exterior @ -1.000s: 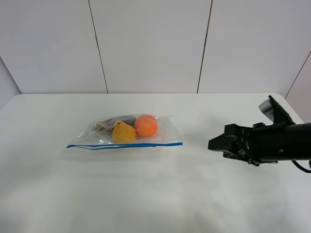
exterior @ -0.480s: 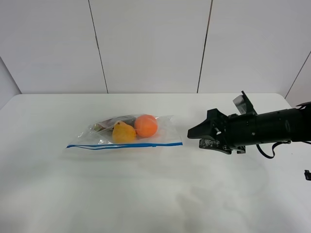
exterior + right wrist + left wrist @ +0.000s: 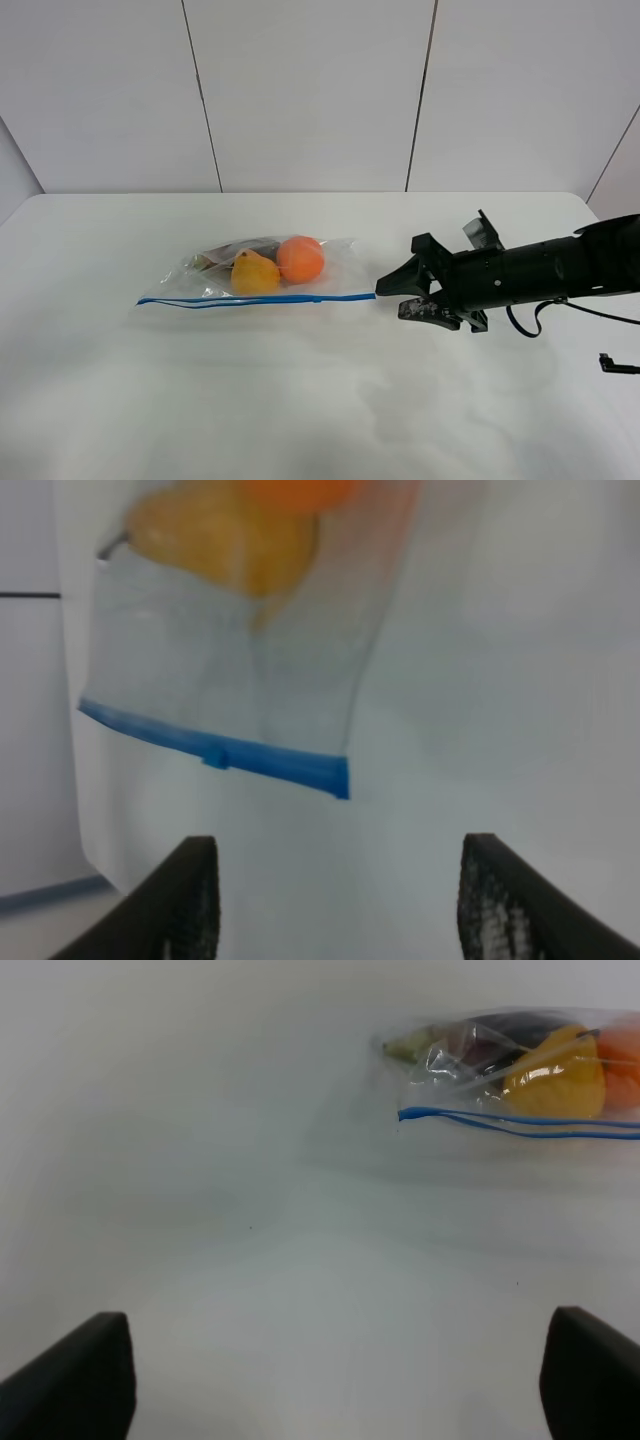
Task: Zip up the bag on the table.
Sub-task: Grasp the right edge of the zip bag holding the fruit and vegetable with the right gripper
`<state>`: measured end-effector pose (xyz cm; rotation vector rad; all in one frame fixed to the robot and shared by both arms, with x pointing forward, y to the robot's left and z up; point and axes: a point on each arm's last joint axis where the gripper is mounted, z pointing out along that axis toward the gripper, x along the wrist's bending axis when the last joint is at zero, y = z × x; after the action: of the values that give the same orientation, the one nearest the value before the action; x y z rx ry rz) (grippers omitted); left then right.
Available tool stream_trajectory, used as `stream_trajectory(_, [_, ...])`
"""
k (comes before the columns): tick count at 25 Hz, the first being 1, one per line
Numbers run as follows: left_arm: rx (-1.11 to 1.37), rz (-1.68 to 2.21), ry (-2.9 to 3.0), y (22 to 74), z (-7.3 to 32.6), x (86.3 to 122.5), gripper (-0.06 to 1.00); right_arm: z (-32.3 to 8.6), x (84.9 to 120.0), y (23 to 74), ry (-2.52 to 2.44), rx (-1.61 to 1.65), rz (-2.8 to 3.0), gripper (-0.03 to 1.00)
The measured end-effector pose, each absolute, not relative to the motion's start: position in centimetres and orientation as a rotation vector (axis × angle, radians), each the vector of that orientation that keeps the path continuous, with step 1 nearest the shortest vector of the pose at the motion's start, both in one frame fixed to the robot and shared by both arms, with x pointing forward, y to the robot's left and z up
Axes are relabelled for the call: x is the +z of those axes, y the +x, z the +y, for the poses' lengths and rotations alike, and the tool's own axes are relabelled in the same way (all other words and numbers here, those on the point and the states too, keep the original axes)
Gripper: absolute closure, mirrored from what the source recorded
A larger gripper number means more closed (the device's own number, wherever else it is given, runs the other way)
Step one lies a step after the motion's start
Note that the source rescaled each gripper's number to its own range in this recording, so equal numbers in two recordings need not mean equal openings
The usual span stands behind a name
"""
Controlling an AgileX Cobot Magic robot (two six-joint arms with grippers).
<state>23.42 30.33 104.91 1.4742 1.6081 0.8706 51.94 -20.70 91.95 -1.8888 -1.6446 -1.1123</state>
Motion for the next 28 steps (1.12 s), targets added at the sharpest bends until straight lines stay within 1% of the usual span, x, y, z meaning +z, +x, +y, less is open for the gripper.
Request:
stream_trajectory(11, [0.871, 1.608, 1.474, 23.4, 30.3, 104.9, -0.05, -15.7, 89.1, 55.2, -1.775, -1.027, -1.696, 0.08])
stream_trajectory(25, [0.871, 1.608, 1.474, 23.4, 30.3, 104.9, -0.05, -16.0, 89.0, 55.9, -1.782, -1.029, -1.711, 0.08])
stream_trajectory(26, [0.871, 1.608, 1.474, 23.4, 30.3, 104.9, -0.05, -16.0, 89.0, 55.8, -1.78, -1.028, -1.715, 0.09])
stream_trajectory(28, [0.871, 1.608, 1.474, 23.4, 30.3, 104.9, -0.05, -16.1, 89.0, 55.8, -1.777, -1.027, -1.721, 0.17])
